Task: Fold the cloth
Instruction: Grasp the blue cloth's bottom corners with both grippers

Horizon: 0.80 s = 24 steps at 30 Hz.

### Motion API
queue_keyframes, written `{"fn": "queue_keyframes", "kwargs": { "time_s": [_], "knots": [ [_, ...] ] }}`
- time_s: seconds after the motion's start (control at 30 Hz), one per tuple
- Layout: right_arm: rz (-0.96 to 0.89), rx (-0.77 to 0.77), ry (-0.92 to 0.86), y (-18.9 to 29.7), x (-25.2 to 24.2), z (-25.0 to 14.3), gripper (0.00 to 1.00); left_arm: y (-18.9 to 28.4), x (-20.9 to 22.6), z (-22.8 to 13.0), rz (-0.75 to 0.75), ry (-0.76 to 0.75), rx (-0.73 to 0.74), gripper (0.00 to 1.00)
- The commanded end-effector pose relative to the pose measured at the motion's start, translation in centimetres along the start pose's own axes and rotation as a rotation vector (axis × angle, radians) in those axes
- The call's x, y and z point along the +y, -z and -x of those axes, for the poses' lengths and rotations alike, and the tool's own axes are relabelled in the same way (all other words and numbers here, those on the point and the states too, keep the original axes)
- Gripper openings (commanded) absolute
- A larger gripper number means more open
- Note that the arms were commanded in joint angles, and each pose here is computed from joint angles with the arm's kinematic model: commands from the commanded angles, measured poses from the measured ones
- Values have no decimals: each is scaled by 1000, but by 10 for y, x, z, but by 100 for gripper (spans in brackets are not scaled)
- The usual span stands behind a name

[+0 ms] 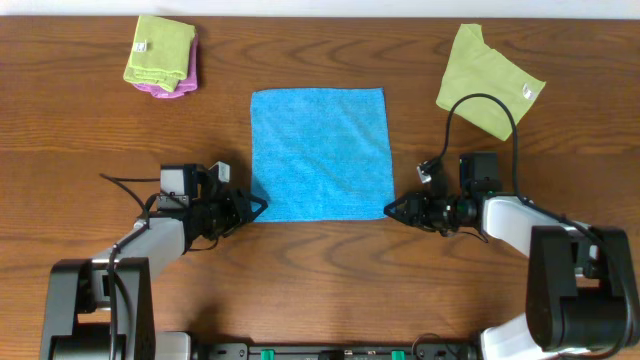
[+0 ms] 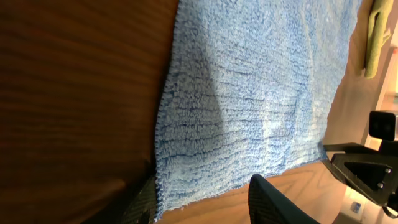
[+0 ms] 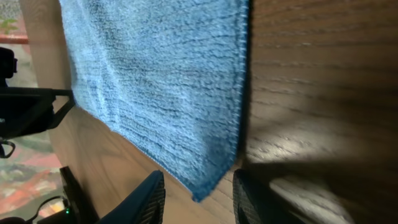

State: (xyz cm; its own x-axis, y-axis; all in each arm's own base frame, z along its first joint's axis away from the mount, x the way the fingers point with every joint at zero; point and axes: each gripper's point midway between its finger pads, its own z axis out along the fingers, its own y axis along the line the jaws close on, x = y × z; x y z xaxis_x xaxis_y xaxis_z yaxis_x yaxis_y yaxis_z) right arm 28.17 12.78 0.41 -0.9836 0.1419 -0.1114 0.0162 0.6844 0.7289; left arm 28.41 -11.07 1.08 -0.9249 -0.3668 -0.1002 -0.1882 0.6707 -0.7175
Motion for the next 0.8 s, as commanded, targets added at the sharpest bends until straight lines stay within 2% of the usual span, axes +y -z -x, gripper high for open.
{"fn": "queue_keyframes", "kwargs": {
  "time_s": [0.0, 0.07, 0.1, 0.13, 0.2, 0.27, 0.33, 0.5, 0.77],
  "knots": [
    [-56, 17, -23, -8, -12, -6, 37, -7, 11, -9, 46, 38, 27, 49],
    [-56, 14, -19, -8, -12, -5, 36, -7, 11, -9, 47, 38, 27, 49],
    [-58, 13, -19, -8, -12, -4, 35, -7, 11, -9, 47, 39, 27, 45],
    [-60, 12, -19, -8, -12, -4, 31, -7, 11, -9, 47, 38, 27, 40],
    [-62, 11, -21, -8, -13, -4, 17, -7, 12, -8, 54, 39, 24, 26],
    [-66, 9, -21, -8, -13, -4, 3, -6, 14, -8, 62, 40, 22, 17],
    [-70, 7, -20, -8, -14, -3, 1, -7, 14, -8, 62, 41, 22, 6],
    [-40, 11, -25, -8, -8, -3, 1, -6, 9, -9, 37, 40, 33, 5],
    [76, -61, 64, 16, 40, 17, 1, 9, -37, 5, -108, -16, 29, 6]
  ]
}}
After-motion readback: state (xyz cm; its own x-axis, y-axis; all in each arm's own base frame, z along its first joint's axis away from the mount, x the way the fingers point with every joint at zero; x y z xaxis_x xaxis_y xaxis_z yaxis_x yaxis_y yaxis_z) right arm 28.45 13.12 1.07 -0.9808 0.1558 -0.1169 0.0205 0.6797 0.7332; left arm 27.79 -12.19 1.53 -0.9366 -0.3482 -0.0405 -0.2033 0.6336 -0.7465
